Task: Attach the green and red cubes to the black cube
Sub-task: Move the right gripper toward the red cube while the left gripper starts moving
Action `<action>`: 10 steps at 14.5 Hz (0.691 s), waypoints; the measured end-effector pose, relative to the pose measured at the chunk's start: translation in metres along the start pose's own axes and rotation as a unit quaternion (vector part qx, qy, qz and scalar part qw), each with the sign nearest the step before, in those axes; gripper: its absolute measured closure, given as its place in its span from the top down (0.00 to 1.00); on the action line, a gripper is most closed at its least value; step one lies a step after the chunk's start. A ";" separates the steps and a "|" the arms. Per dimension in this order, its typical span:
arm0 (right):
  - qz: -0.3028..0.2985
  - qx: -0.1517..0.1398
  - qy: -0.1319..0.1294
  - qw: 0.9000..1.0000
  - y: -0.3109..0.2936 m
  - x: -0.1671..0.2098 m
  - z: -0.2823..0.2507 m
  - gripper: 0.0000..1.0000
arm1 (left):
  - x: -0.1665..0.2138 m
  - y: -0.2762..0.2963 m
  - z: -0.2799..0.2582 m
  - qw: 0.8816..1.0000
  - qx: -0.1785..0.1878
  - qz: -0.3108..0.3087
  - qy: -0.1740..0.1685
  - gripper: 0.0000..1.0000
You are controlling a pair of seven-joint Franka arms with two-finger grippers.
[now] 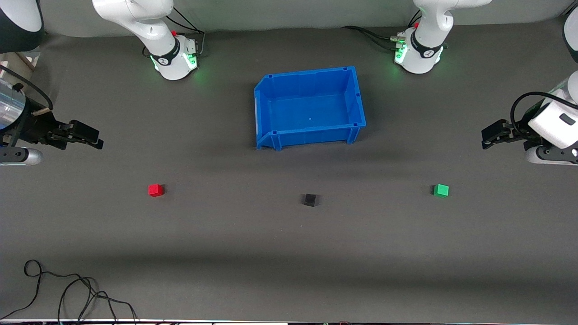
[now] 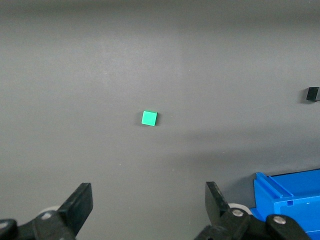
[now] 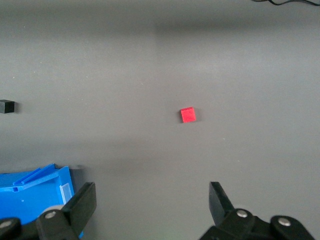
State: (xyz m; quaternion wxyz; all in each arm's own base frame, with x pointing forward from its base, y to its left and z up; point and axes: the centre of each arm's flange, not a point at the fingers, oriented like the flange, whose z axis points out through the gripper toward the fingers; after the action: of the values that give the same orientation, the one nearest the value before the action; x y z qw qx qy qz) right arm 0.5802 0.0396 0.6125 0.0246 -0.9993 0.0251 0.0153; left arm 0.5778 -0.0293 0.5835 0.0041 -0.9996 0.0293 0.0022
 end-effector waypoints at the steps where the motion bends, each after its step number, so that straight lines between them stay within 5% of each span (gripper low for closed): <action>1: -0.001 0.000 0.000 1.000 -0.001 0.000 0.000 1.00 | 0.000 -0.003 0.000 1.000 0.000 -0.003 0.000 1.00; 10: -0.032 -0.010 0.002 0.999 0.000 0.001 0.000 1.00 | -0.001 -0.002 -0.002 1.000 -0.003 -0.002 0.002 1.00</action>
State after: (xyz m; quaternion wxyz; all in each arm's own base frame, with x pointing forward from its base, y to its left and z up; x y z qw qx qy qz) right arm 0.5808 0.0392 0.6124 0.0155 -0.9998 -0.0074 0.0124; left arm 0.5774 -0.0276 0.5854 0.0013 -0.9996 0.0272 0.0003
